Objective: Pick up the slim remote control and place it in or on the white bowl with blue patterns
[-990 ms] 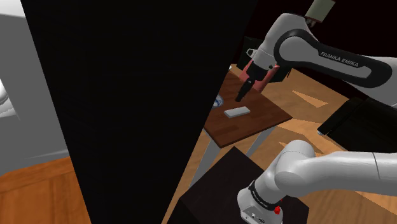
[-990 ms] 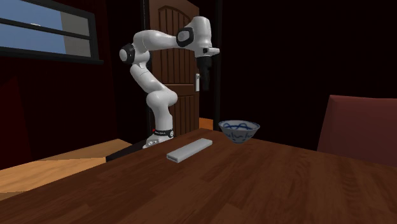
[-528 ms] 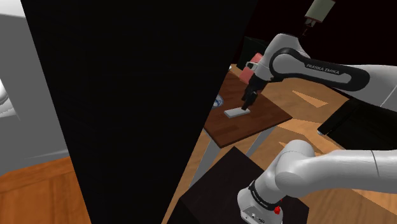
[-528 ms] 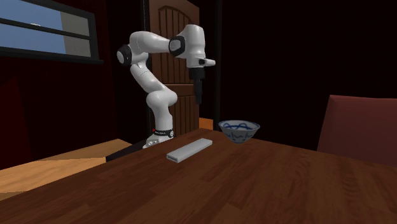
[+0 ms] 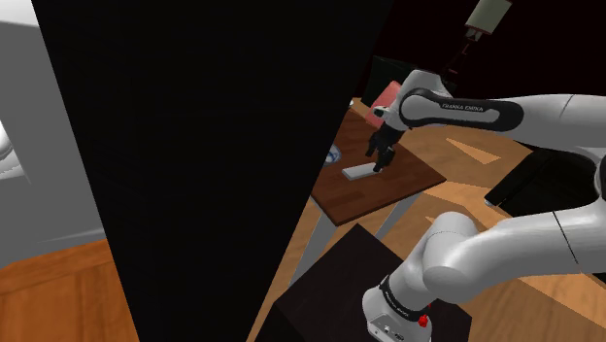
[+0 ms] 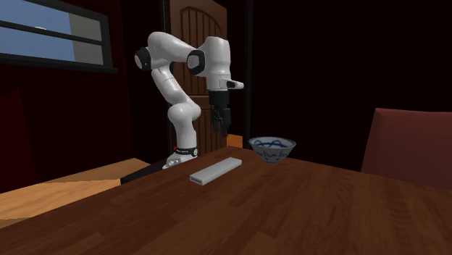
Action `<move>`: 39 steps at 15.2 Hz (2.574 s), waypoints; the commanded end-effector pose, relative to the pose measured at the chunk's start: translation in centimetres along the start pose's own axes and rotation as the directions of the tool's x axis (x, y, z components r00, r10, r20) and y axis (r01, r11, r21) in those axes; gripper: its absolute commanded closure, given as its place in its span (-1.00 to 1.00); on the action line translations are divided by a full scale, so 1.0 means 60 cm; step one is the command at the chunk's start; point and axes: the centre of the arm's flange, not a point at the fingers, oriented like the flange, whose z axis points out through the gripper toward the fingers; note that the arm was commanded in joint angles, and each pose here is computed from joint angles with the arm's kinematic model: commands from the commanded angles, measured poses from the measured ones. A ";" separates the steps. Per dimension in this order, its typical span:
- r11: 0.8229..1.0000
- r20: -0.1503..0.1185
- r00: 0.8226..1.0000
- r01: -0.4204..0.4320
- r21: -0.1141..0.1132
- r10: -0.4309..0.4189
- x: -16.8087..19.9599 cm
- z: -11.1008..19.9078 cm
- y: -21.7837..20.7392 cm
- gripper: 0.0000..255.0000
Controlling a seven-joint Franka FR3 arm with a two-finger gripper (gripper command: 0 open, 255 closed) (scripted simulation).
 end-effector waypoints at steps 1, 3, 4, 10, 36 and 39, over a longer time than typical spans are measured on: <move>0.996 0.009 0.996 0.085 0.002 -0.085 -0.021 0.024 0.035 -1.00; 0.987 0.017 0.986 0.163 0.006 -0.163 -0.034 0.047 0.070 -1.00; 0.979 0.020 0.979 0.202 0.008 -0.202 -0.040 0.059 0.088 -1.00; 0.943 0.032 0.943 0.332 0.016 -0.332 -0.055 0.116 0.150 -1.00; 0.943 0.032 0.943 0.332 0.016 -0.332 -0.056 0.139 0.149 1.00; 0.943 0.032 0.943 0.332 0.016 -0.332 -0.056 0.112 0.149 1.00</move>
